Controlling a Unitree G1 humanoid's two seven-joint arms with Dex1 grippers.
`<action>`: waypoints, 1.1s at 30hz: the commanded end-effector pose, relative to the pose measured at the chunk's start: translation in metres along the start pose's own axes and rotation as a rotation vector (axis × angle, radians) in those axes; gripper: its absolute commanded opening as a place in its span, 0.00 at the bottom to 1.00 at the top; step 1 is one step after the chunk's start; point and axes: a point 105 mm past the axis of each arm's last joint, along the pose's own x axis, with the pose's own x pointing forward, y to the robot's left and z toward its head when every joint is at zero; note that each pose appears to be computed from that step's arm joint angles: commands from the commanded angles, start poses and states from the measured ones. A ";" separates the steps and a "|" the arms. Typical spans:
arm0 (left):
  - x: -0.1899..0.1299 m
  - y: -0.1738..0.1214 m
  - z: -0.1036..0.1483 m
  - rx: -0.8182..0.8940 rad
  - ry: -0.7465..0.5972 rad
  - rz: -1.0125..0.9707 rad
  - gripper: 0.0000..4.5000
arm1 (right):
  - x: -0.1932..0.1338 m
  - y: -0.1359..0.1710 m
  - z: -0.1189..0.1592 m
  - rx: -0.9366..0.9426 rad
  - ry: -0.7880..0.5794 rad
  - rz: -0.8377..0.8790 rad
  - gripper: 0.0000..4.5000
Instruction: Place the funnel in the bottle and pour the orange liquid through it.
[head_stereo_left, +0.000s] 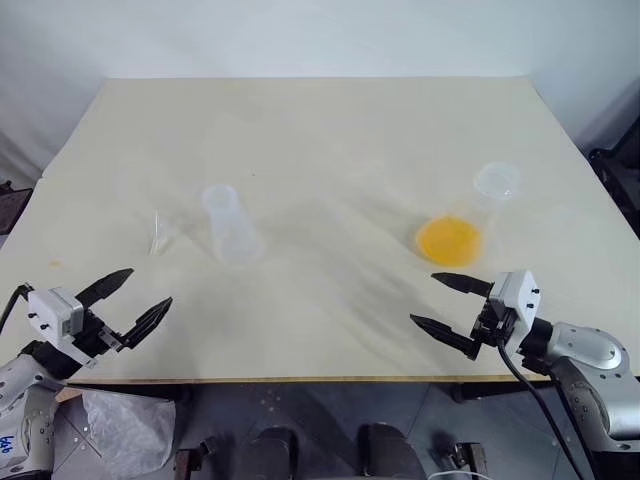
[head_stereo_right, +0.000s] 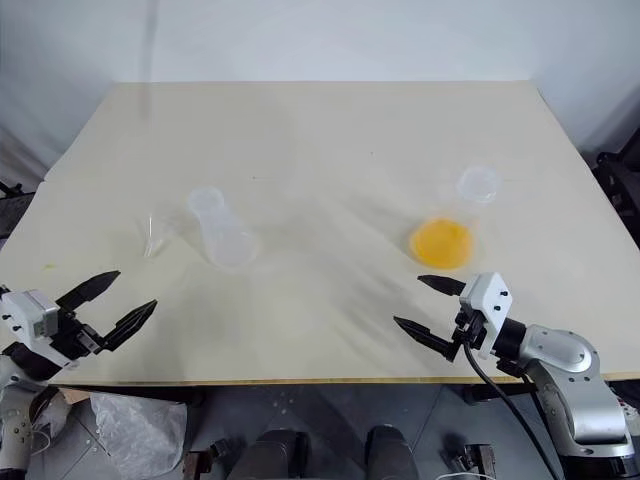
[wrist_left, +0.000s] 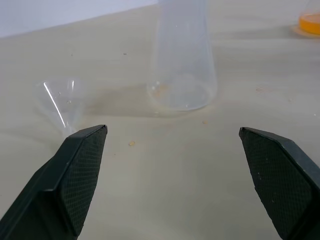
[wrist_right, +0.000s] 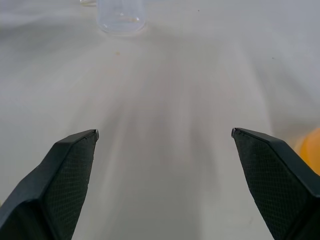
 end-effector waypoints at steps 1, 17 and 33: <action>-0.001 0.003 0.012 0.031 -0.018 -0.007 1.00 | -0.006 -0.004 0.011 -0.050 -0.023 -0.016 0.99; -0.017 0.019 0.019 -0.047 0.015 0.201 1.00 | 0.014 -0.004 0.013 -0.029 -0.047 0.085 0.99; -0.028 -0.008 0.041 -0.067 0.005 0.118 1.00 | 0.040 -0.017 0.026 -0.064 -0.091 0.239 0.99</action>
